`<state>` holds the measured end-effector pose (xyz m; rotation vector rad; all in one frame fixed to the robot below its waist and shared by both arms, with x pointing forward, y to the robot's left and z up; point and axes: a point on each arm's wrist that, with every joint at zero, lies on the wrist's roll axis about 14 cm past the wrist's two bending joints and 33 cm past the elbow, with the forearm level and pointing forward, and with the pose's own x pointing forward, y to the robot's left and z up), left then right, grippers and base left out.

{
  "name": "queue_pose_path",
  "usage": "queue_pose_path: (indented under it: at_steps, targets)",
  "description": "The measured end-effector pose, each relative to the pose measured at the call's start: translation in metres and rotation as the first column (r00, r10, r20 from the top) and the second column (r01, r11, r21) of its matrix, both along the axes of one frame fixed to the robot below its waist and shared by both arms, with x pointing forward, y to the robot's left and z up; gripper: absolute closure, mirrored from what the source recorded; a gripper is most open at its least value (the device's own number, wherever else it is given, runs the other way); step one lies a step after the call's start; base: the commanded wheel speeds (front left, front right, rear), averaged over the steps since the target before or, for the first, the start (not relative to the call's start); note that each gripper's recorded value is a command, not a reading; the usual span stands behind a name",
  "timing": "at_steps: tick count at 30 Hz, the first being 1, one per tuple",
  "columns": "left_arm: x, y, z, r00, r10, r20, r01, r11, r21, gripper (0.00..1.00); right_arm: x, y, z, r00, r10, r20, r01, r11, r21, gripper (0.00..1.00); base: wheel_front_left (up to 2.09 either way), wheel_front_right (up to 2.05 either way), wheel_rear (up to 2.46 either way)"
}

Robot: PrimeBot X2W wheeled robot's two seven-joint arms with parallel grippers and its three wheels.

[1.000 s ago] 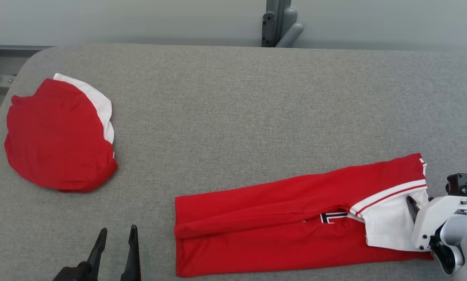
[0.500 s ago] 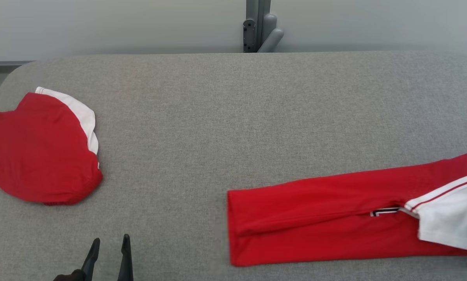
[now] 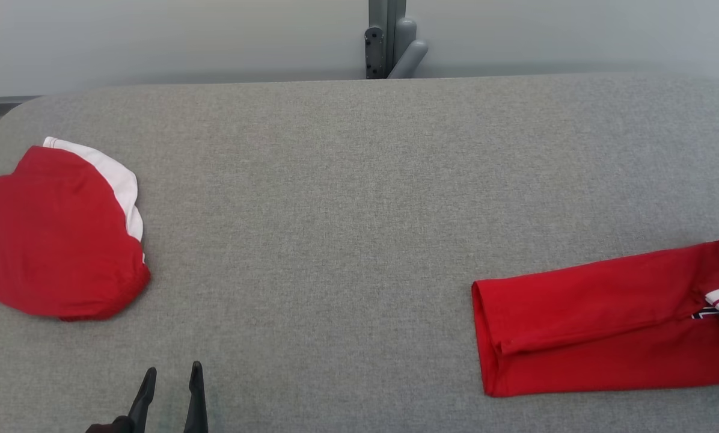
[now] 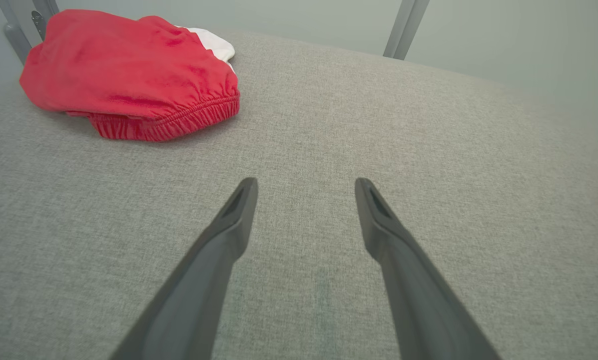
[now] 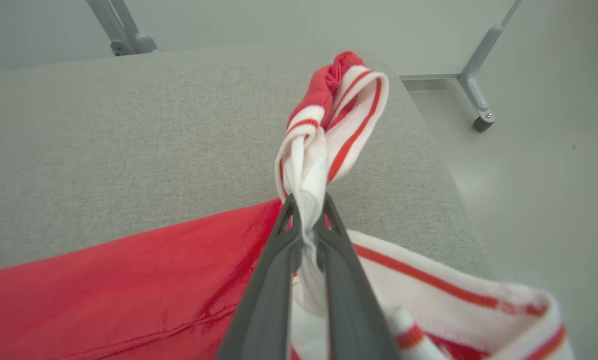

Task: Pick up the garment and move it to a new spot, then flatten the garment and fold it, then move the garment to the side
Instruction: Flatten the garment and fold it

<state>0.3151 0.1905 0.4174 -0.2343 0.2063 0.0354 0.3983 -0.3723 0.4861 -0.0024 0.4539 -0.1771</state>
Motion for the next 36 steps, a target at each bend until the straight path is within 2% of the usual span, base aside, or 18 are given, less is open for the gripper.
queue_pose_path:
  at_steps: [3,6,10,12,18,27,28,29,32,36]
  targets:
    - [-0.001,-0.001,0.0,1.0,0.001,0.001,-0.001,1.0,-0.006,0.0,-0.004,0.062,-0.004,0.99,0.137,0.039,-0.139,0.988,0.061,1.0,0.0,0.0,0.0]
    - [-0.003,-0.005,-0.002,1.0,-0.003,-0.006,0.003,1.0,-0.012,0.0,-0.02,0.124,-0.016,0.966,0.254,0.04,-0.257,0.958,0.127,1.0,0.0,0.0,0.0]
    - [-0.003,-0.012,-0.005,1.0,-0.022,-0.013,0.022,0.999,-0.024,0.0,-0.036,0.188,-0.03,0.934,0.357,0.033,-0.356,0.913,0.199,1.0,0.0,0.0,0.0]
    - [-0.003,-0.014,-0.005,1.0,-0.028,-0.014,0.028,0.999,-0.023,0.0,-0.04,0.213,-0.036,0.925,0.377,0.04,-0.375,0.895,0.24,1.0,0.0,0.0,0.0]
    - [-0.007,-0.018,-0.008,0.999,-0.04,-0.024,0.04,0.999,-0.025,0.0,-0.045,0.252,-0.055,0.91,0.413,0.029,-0.403,0.867,0.294,1.0,0.0,0.0,0.0]
    - [-0.014,-0.015,-0.01,0.999,-0.021,-0.03,0.02,0.999,-0.032,0.0,-0.04,0.266,-0.062,0.901,0.433,0.035,-0.426,0.866,0.263,1.0,0.0,0.0,0.0]
    - [-0.015,-0.015,-0.01,0.999,-0.016,-0.031,0.014,0.999,-0.039,0.0,-0.039,0.268,-0.06,0.9,0.434,0.047,-0.43,0.864,0.263,0.7,0.0,0.0,0.0]
    - [-0.016,-0.015,-0.01,1.0,-0.012,-0.029,0.011,0.999,-0.042,0.0,-0.039,0.271,-0.057,0.899,0.434,0.059,-0.434,0.862,0.262,0.0,0.0,0.0,0.0]
    - [-0.017,-0.015,-0.008,1.0,-0.008,-0.025,0.007,0.999,-0.047,0.0,-0.038,0.274,-0.047,0.893,0.439,0.097,-0.449,0.858,0.249,0.0,0.0,0.0,0.0]
    - [-0.022,-0.014,-0.009,1.0,0.001,-0.03,-0.002,0.999,-0.049,0.0,-0.035,0.27,-0.015,0.889,0.402,0.222,-0.448,0.863,0.233,0.0,0.0,0.0,0.0]
